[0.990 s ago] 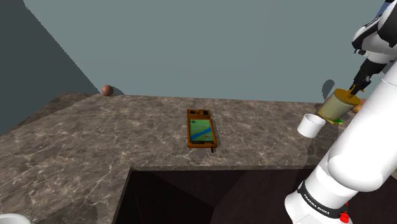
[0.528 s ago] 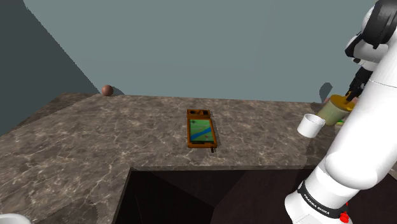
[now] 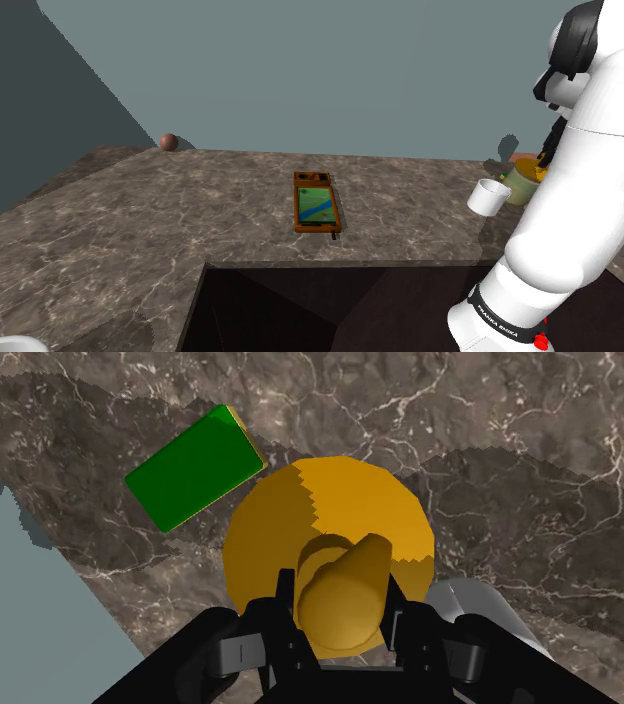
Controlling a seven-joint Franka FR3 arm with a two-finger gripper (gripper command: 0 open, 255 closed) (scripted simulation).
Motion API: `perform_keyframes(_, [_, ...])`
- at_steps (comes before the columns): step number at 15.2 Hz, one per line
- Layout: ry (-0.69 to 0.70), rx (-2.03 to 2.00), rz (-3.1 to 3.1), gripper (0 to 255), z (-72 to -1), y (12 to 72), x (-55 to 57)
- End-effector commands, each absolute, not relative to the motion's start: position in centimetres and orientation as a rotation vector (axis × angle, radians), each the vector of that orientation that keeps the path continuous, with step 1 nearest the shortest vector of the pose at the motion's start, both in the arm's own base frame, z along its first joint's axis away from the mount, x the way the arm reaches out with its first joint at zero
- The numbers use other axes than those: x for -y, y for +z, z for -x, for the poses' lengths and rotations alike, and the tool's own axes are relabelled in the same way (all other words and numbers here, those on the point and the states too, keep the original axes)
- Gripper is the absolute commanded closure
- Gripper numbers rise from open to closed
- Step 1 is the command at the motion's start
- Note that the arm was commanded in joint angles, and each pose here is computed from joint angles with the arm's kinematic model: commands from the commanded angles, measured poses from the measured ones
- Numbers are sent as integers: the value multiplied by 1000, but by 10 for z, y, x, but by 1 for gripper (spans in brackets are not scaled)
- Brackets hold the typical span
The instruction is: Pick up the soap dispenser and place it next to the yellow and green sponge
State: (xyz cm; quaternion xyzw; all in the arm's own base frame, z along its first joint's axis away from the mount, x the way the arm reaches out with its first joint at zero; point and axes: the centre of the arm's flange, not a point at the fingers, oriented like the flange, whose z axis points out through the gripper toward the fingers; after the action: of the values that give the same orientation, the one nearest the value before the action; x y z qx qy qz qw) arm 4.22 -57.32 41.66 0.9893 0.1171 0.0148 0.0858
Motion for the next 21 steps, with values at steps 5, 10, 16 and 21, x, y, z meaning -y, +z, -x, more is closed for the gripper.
perform_keyframes(5, [45, -349, -2951, 255, -42, 413, 573])
perform_keyframes(10, [45, -349, -2951, 0, -41, 415, 573])
perform_keyframes(16, [45, -349, -2951, 0, -40, 463, 565])
perform_keyframes(21, [44, -349, -2951, 0, -40, 463, 565])
